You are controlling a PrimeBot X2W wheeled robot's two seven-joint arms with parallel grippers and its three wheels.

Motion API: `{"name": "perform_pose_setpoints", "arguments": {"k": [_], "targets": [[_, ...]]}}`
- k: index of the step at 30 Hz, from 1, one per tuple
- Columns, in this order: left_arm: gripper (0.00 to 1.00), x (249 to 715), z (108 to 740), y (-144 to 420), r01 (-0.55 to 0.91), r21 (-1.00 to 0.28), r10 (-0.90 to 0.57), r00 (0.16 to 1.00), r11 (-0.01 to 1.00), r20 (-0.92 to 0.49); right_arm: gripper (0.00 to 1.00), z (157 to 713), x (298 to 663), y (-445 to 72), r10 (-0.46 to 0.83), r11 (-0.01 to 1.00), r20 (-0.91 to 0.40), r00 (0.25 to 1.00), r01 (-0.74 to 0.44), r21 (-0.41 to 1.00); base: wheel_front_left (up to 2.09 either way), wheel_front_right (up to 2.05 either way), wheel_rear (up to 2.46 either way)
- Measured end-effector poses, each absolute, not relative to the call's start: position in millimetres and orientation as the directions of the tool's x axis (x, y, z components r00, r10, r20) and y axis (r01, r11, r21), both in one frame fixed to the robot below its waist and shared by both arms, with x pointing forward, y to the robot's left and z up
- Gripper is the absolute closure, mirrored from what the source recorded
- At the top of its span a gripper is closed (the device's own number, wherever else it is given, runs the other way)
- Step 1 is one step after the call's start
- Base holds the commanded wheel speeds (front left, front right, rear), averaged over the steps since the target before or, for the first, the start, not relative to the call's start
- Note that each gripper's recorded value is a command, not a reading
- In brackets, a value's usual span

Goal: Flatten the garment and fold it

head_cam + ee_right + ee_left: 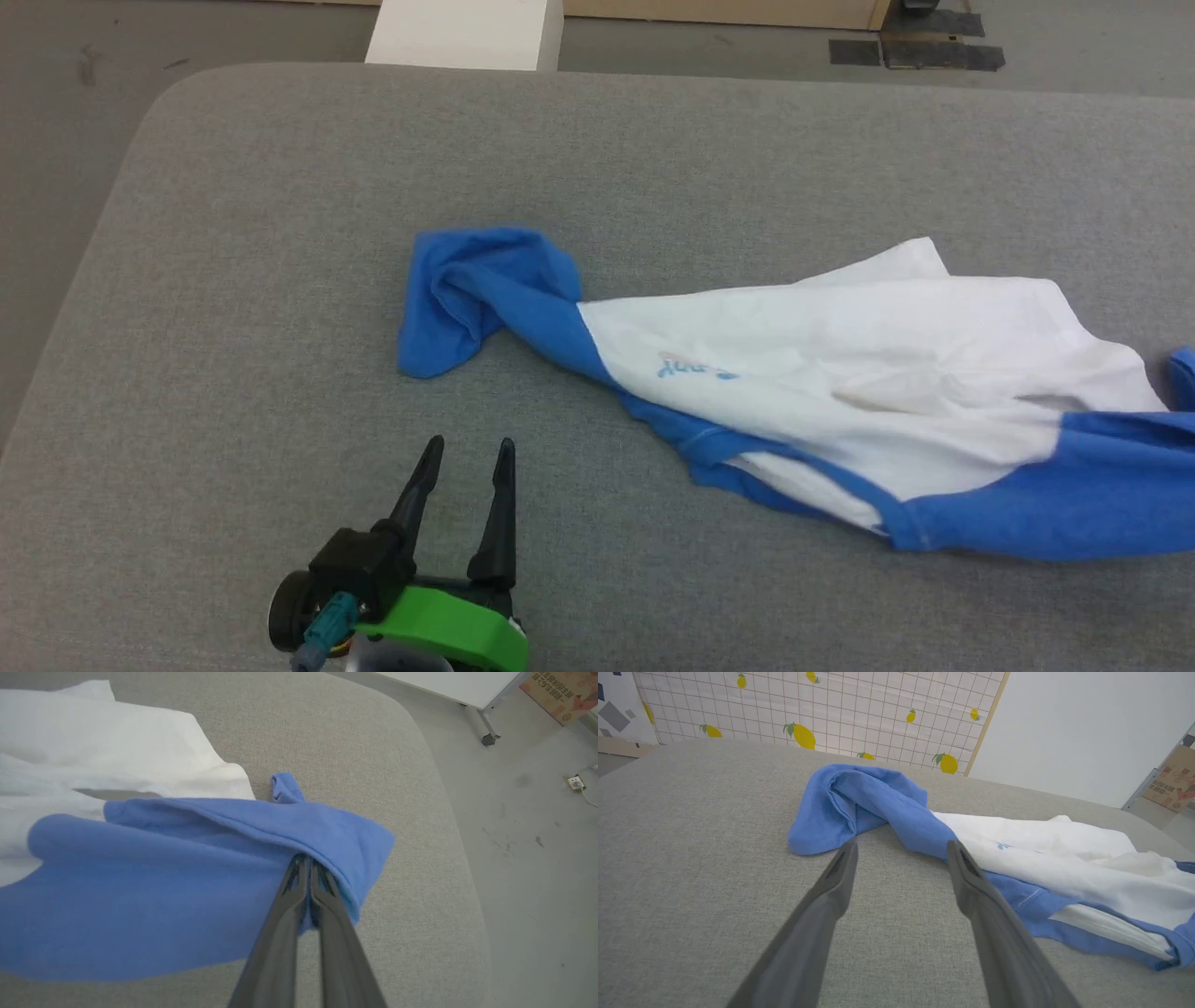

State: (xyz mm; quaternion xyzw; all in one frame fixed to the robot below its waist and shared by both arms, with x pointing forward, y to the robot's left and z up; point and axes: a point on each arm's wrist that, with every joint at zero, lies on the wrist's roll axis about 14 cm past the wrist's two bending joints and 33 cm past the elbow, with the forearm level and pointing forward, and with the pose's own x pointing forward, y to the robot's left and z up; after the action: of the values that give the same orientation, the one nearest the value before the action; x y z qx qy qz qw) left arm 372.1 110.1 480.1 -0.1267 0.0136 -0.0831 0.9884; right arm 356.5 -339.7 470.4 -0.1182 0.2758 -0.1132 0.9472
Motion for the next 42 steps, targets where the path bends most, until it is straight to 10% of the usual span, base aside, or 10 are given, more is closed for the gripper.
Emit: {"name": "perform_pose_setpoints", "arguments": {"k": [5,6,7,8,18,21,27,42], "targets": [[0.0,372,478,111,0.167,-0.241,-0.176,0.984,0.956,-0.014,1.0,451,343,-368,-0.369,0.917,-0.492,0.789,0.224,-0.329,0.0,0.0,0.0],[0.0,372,478,111,0.17,-0.239,-0.178,0.984,0.956,-0.015,0.85,444,341,-369,-0.378,0.916,-0.503,0.777,0.237,-0.322,0.0,0.0,0.0],[0.0,371,478,110,0.172,-0.238,-0.182,0.983,0.956,-0.019,0.15,437,341,-367,-0.378,0.918,-0.514,0.77,0.238,-0.318,0.0,0.0,0.0],[0.0,371,478,110,0.174,-0.238,-0.184,0.983,0.956,-0.02,0.0,432,342,-363,-0.37,0.922,-0.52,0.77,0.236,-0.306,0.0,0.0,0.0],[0.0,374,500,108,0.19,-0.261,-0.184,0.982,0.947,0.047,0.0,478,380,-310,-0.258,0.966,-0.282,0.924,0.24,-0.098,0.0,0.0,0.0],[0.0,383,533,91,0.283,-0.244,-0.253,0.956,0.927,0.148,0.0,536,374,-285,-0.228,0.974,-0.04,0.973,0.227,-0.02,0.0,0.0,0.0],[0.0,417,580,42,0.489,-0.102,-0.457,0.858,0.866,0.233,0.0,529,350,-270,-0.19,0.979,-0.011,0.982,0.19,0.07,0.0,0.0,0.0],[0.0,474,482,-75,0.769,0.075,-0.733,0.63,0.635,-0.258,0.0,484,337,-266,-0.206,0.972,-0.118,0.971,0.217,0.086,0.0,0.0,0.0]]}}
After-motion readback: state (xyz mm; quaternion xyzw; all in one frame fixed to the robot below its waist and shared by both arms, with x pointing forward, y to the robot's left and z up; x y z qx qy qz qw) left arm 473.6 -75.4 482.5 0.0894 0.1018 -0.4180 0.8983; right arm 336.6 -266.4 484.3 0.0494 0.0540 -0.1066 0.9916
